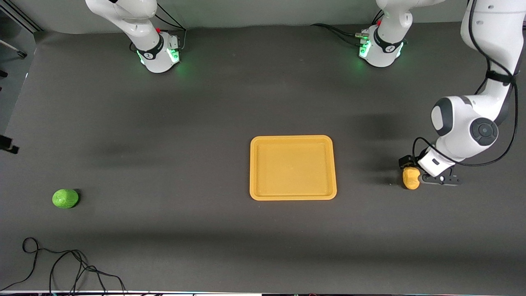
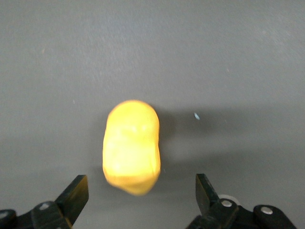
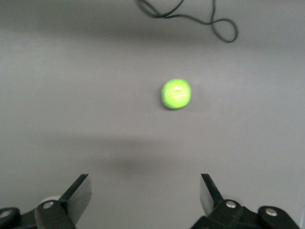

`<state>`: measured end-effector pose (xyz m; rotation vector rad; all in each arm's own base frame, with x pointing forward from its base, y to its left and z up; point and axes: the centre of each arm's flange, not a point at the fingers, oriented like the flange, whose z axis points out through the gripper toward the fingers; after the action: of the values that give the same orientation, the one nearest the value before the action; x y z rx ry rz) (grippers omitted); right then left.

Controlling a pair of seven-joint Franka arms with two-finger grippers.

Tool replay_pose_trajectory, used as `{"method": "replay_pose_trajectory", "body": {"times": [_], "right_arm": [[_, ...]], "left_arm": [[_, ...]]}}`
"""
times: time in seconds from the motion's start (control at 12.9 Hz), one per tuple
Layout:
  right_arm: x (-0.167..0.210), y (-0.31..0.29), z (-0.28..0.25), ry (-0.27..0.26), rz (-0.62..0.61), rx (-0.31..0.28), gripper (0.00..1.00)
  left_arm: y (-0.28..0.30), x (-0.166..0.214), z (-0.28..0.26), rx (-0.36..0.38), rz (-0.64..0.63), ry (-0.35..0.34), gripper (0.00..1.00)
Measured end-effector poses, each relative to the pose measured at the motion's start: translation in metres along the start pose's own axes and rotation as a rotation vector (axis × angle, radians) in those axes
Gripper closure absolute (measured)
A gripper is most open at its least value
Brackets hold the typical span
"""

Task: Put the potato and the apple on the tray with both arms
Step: 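Lower the left gripper onto the yellow potato and grasp it, then carry the potato onto the tray while the right gripper grasps the apple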

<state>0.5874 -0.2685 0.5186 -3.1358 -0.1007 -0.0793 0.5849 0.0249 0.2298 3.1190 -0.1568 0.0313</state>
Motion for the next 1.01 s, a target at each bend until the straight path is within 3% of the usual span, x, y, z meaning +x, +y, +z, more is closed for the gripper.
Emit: {"method": "replay_pose_trajectory", "body": {"times": [0.16,0.39,0.62,1.01], "right_arm": [[0.014,0.026,0.007,0.022,-0.004,-0.001,0.00],[0.036,0.022,0.029,0.009,-0.026,0.006,0.00],[0.055,0.015,0.072,0.011,-0.032,0.030,0.00],[0.074,0.027,0.197,0.000,0.006,0.032,0.00]], "left_arm": [[-0.002,0.010,0.022,0.004,0.038,-0.006,0.00],[-0.003,0.018,0.048,0.008,0.057,0.030,0.05],[-0.002,0.024,0.053,0.007,0.062,0.039,0.44],[0.030,0.051,-0.006,-0.008,-0.018,-0.146,0.46]]}}
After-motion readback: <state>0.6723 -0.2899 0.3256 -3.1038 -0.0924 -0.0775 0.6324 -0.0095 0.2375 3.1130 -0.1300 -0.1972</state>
